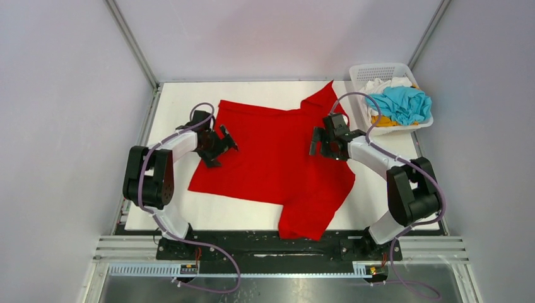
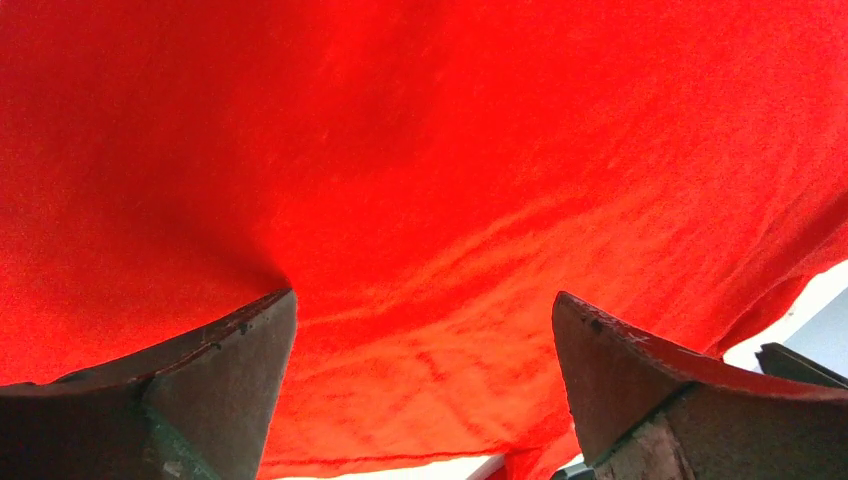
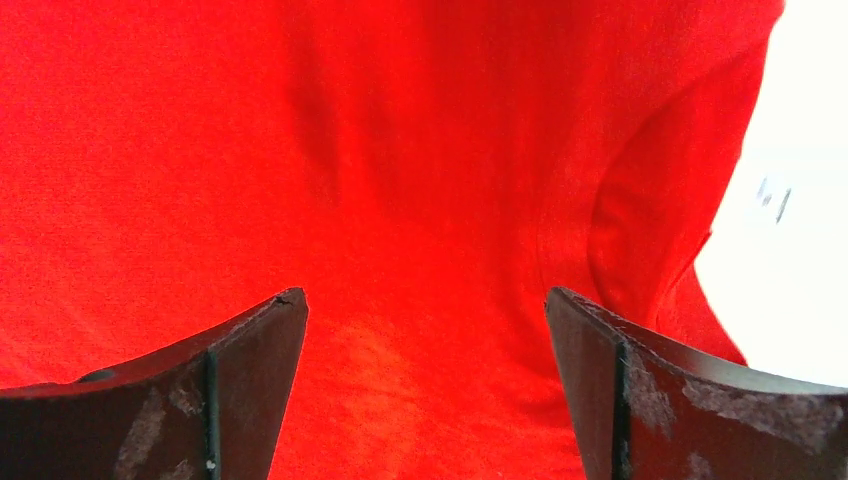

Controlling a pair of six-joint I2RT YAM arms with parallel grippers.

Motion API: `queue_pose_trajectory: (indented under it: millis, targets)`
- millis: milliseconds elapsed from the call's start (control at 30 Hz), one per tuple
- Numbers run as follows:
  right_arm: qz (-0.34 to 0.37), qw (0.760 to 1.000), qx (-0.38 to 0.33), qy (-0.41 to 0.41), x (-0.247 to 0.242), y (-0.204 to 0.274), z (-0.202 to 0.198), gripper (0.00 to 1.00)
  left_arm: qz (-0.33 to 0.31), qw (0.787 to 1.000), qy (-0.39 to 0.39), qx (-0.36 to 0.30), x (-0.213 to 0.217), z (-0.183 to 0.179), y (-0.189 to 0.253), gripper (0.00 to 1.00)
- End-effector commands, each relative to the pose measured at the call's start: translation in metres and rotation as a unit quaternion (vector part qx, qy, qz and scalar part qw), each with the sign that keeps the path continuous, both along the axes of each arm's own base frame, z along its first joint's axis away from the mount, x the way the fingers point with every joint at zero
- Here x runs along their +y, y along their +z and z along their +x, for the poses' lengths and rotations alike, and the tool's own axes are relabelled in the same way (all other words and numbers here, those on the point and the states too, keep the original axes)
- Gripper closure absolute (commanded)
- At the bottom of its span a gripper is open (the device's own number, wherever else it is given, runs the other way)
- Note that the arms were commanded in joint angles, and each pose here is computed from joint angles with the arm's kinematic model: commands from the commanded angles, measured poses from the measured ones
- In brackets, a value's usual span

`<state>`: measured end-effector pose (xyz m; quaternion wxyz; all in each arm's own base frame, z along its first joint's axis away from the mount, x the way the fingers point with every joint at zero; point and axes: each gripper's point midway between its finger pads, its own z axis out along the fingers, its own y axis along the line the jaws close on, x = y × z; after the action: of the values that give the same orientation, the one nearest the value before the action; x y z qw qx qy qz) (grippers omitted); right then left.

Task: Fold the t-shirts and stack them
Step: Flatten out the tshirt

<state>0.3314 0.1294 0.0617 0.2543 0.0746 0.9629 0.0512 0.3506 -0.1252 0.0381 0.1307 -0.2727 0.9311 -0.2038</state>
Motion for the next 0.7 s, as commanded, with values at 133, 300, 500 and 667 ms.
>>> queue_pose_trajectory:
  millis: [133, 300, 500, 667]
  targets:
    - [-0.002, 0.998, 0.066, 0.001, -0.002, -0.029, -0.054, 0.04, 0.038, 0.999, -0.011, 0.029, 0.018, -0.054, -0.017, 0.01]
    - [0.013, 0.995, 0.103, 0.008, -0.001, -0.046, -0.091, 0.04, 0.076, 0.995, -0.003, 0.061, 0.037, -0.096, -0.026, 0.01]
    - [0.049, 0.99, 0.126, 0.034, 0.012, -0.046, -0.128, 0.04, 0.108, 0.992, 0.011, 0.059, 0.052, -0.121, -0.013, 0.01]
    - [0.029, 0.998, 0.032, 0.04, 0.006, -0.001, -0.096, 0.0, 0.127, 0.991, 0.024, 0.036, 0.06, -0.119, 0.007, 0.01]
